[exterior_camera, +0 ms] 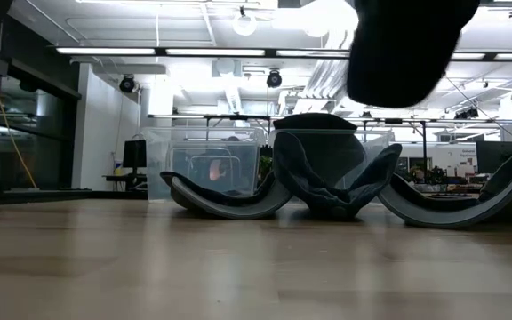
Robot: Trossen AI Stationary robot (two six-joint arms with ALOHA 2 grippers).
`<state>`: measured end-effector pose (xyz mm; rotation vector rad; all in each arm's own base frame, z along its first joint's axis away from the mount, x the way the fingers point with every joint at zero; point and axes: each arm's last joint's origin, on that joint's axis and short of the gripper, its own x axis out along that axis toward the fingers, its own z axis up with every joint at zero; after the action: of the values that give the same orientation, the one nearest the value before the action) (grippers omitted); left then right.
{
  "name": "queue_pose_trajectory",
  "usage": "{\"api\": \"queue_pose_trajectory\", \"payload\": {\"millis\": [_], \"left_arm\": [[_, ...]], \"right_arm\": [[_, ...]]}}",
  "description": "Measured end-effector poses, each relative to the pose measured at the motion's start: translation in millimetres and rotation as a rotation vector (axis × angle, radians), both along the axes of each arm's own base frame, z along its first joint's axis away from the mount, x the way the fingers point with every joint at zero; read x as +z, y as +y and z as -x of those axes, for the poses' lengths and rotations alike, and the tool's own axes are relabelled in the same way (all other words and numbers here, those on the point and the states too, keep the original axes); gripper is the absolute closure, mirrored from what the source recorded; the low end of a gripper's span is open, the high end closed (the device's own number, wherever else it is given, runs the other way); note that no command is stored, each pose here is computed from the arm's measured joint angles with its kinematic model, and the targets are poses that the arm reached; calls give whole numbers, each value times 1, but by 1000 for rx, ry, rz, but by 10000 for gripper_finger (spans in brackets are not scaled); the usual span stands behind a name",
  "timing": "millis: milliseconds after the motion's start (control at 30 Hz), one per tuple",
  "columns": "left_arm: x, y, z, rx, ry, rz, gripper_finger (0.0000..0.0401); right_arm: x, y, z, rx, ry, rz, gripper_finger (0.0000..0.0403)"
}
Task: Pick & Place hat
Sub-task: Put the left blue cap into the right transparent bin
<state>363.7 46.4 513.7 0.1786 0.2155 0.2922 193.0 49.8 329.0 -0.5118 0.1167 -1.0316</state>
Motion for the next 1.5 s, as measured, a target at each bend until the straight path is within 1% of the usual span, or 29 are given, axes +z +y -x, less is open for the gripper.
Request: {"api": "queue_pose_trajectory", "payload": {"millis": [67, 133, 267, 333, 433, 500, 600, 733, 900, 967, 1067, 1100, 1167, 1200, 1233, 1267, 1300, 1367, 1433, 1500], "left_arm": [[1, -1, 7, -5, 33, 12, 215], [-4, -3, 19, -19, 132, 44, 215], [-16, -6, 25, -14, 266, 88, 215], [-19, -7, 26, -11, 297, 100, 215], [-28, -13, 21, -22, 328, 92, 215], [-40, -14, 14, -24, 367, 79, 215], [-54, -15, 8, -20, 423, 80, 215], [-67, -14, 3, -15, 452, 73, 216], [-79, -13, -8, -26, 428, 50, 216], [-80, -10, -5, -24, 432, 53, 216], [-80, -7, -4, -20, 376, 51, 216], [-82, -4, 0, -12, 380, 54, 216], [-91, -2, 1, -21, 382, 69, 216], [-94, -2, -1, -29, 346, 71, 216], [-98, 0, 0, -25, 330, 72, 216], [-105, 1, 5, -22, 343, 76, 216], [-112, 0, 8, -31, 343, 80, 216], [-122, 0, 8, -39, 279, 89, 216], [-140, 1, 17, -26, 287, 114, 216], [-153, 0, 21, -26, 238, 122, 216]], "right_arm": [[8, 0, 1, 3, 14, 10, 379], [17, -2, 0, 6, 24, 27, 379], [30, -10, -6, -16, 58, 58, 379], [36, -16, -10, -43, 88, 72, 379], [42, -26, -14, -71, 115, 87, 379], [47, -33, -17, -90, 131, 94, 379], [52, -43, -20, -99, 145, 101, 379], [59, -57, -25, -94, 182, 93, 379], [70, -82, -25, -84, 230, 28, 379], [76, -93, -22, -62, 232, -4, 379], [87, -110, -15, -27, 234, -49, 379], [90, -115, -13, -20, 236, -62, 379], [95, -126, -8, -1, 239, -87, 379], [97, -131, -6, 12, 242, -99, 379], [97, -136, -5, 29, 247, -115, 379], [98, -141, -5, 43, 254, -131, 379], [97, -146, -5, 52, 262, -147, 379], [93, -156, -8, 58, 294, -177, 379], [89, -167, -11, 58, 319, -200, 379], [86, -177, -13, 40, 338, -220, 379]]}}
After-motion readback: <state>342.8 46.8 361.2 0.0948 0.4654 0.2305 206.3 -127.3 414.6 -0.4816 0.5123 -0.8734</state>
